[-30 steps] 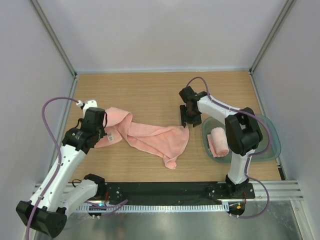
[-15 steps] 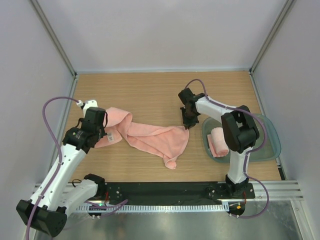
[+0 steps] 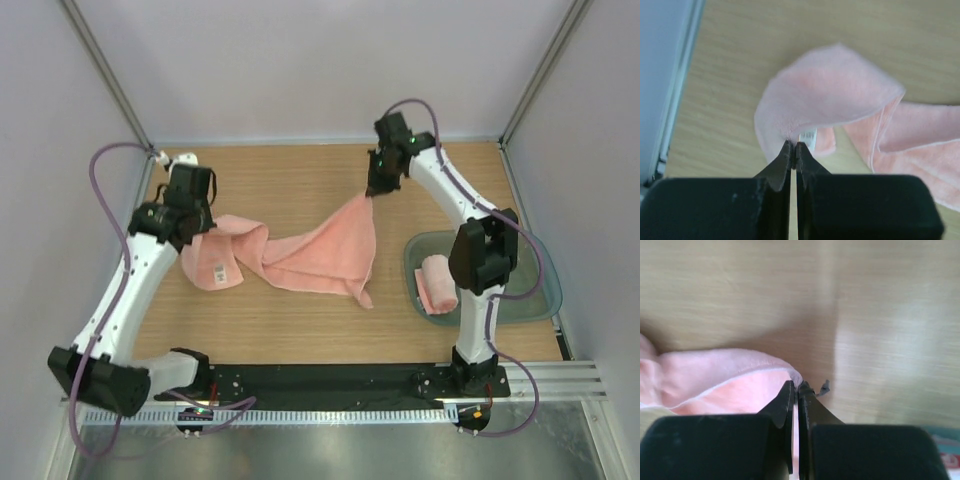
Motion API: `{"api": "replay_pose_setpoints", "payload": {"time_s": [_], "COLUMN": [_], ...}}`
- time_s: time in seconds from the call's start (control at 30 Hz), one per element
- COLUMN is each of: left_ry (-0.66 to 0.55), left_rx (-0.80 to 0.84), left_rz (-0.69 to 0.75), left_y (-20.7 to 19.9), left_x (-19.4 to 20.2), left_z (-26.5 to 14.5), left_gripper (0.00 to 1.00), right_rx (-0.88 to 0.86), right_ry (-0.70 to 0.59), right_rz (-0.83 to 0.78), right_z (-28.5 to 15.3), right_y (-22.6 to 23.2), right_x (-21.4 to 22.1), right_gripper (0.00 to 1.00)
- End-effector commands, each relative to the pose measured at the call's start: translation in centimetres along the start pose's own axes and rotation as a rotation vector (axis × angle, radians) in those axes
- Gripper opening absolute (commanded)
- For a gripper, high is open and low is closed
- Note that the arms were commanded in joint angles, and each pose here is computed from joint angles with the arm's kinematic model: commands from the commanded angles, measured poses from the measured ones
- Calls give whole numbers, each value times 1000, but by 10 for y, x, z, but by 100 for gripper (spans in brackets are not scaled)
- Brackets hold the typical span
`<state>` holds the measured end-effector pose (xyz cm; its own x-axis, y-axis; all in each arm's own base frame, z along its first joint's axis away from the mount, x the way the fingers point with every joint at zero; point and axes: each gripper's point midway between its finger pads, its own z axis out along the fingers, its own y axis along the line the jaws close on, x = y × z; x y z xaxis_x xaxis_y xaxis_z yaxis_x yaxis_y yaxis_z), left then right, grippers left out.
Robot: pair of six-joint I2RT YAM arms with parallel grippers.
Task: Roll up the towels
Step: Flatten the towel
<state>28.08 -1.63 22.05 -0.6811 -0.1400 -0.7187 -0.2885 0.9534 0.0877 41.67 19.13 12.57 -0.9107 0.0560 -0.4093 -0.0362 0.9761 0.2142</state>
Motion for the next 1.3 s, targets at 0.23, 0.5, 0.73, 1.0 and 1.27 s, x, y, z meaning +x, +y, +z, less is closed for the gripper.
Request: {"api": "replay_pose_setpoints", "payload": {"time_s": [0.23, 0.5, 0.73, 1.0, 1.27], "left_ry": [-418, -558, -315, -334, -214], "left_rx": [22, 39, -70, -171, -92], "left_rz": [-105, -9, 72, -141, -122], "left_y": [24, 49, 65, 97, 72], "left_x": [-249, -199, -51, -38, -33], "left_z": [-87, -117, -29, -53, -31], "left_gripper": [0, 0, 5, 73, 76], "right_rx": [-475, -436, -473, -397, -434], "right_ry": [-605, -705, -455, -353, -428], "right_rz": [162, 103, 179, 160, 108], "right_z": [-241, -258, -138, -120, -160], "right_y": [18, -15, -23, -25, 4], "right_x": [-197, -125, -15, 40, 9], "right_gripper": [1, 1, 1, 81, 84]}}
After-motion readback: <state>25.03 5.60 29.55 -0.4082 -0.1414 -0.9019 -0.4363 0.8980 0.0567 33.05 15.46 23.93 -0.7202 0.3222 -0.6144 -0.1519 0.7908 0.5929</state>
